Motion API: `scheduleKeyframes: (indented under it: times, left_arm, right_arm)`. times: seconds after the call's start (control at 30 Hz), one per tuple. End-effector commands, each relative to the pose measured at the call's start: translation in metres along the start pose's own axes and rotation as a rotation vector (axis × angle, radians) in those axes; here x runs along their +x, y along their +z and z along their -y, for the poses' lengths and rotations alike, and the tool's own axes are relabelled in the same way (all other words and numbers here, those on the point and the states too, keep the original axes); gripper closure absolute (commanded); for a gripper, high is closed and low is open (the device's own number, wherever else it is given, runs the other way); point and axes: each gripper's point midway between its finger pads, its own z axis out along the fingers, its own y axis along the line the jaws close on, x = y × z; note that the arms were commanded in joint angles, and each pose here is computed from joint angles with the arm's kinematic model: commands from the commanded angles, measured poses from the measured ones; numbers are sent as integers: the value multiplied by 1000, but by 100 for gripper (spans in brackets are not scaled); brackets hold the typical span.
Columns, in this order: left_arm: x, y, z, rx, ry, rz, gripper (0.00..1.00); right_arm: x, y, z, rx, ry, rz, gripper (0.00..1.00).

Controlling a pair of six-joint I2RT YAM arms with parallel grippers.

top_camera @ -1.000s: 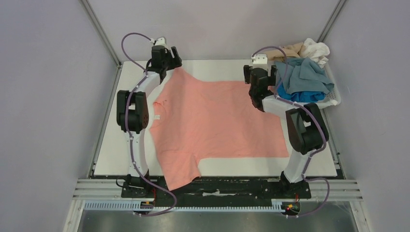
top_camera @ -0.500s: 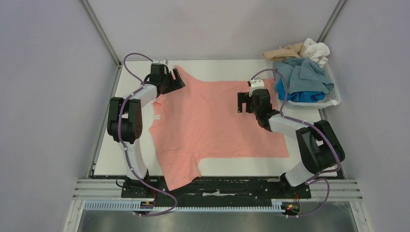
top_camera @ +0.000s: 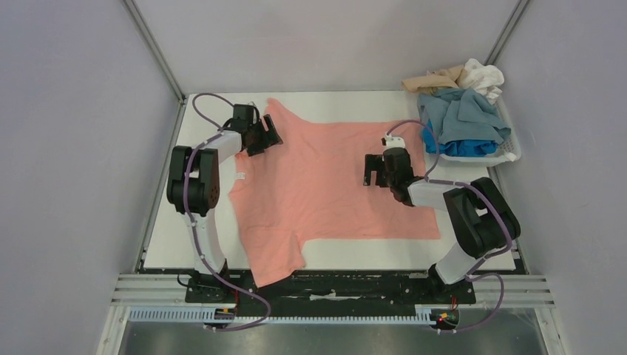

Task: Fold and stack the t-shirts
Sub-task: Flatten out the tshirt

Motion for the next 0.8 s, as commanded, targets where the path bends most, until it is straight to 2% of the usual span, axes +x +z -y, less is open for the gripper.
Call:
scheduleKeyframes:
  times: [0.0,0.27,0.4,0.5,0.6,0.67,0.77]
  left_arm:
    - [8,20,-25,-106,-93,-78,15]
    - [-30,65,-23,-63,-120,-105,14]
    - [-49,66,-7,-21,-119,-112,14]
    - [-66,41,15,35,-89,-76,14]
    - [-80,-6,30,30,-42,-5,14]
    - [-69,-39,36,7,-15,26,14]
    - [-29,-87,34,-50,17,84,14]
  right_arm:
    - [1,20,-1,16,53,-29,2]
    - [-32,43,-3,12,81,27,2]
    - [-61,42,-4,10,64,72,2]
    - [-85,23,-8,-7,39,113,2]
    - [-90,-4,-9,-32,40,149,2]
    - [-78,-23,-6,-36,53,153,2]
    - [-48,-48,0,-49,67,142,2]
